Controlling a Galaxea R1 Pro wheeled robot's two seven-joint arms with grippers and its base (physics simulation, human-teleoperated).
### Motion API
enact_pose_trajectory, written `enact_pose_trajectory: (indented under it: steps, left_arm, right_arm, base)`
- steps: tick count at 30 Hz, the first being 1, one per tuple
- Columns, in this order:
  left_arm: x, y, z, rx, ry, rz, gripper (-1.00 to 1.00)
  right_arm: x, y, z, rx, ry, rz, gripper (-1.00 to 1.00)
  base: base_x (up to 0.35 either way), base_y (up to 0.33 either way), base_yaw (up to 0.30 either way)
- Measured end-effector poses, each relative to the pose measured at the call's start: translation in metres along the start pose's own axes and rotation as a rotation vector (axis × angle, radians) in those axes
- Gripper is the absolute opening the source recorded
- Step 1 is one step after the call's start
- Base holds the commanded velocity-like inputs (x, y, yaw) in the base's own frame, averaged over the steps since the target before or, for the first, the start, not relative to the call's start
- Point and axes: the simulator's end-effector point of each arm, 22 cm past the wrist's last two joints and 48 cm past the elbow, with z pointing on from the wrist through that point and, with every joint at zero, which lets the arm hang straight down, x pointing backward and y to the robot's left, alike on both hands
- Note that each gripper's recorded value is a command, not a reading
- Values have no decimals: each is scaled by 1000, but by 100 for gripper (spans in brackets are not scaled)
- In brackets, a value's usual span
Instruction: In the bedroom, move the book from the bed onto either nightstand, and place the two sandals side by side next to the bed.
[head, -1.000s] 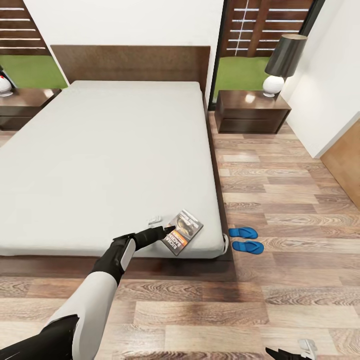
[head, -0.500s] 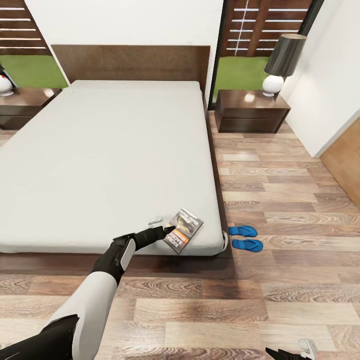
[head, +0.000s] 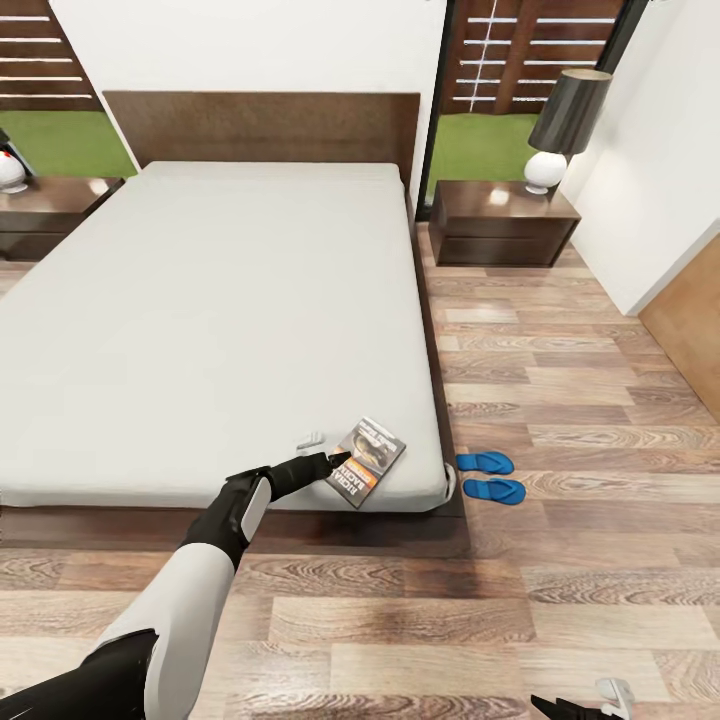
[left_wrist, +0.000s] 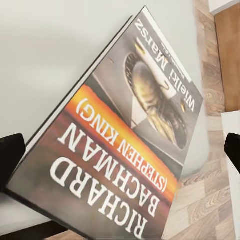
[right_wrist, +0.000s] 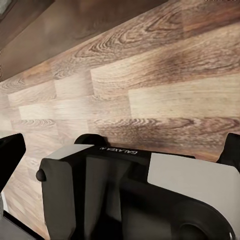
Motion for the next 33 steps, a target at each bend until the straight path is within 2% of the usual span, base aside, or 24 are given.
enact_pose_trajectory:
  steps: [8, 12, 14, 33]
  left_arm:
    - [-7, -9, -8, 2, -2, -4, 100]
    - [-16, -18, -13, 22, -28, -45, 100]
    - [-18, -21, -15, 25, -32, -52, 100]
    - [-32, -42, -33, 31, -34, -58, 100]
  right_arm:
    - [-2, 10, -10, 0, 0, 0, 100]
    - [-3, 14, -14, 0, 1, 1, 100]
    - [-3, 17, -17, 0, 1, 1, 100]
    - [-6, 38, -39, 0, 1, 1, 100]
  base:
    - [0, 0, 0]
    - [0, 0, 0]
    - [0, 0, 0]
    - [0, 0, 0]
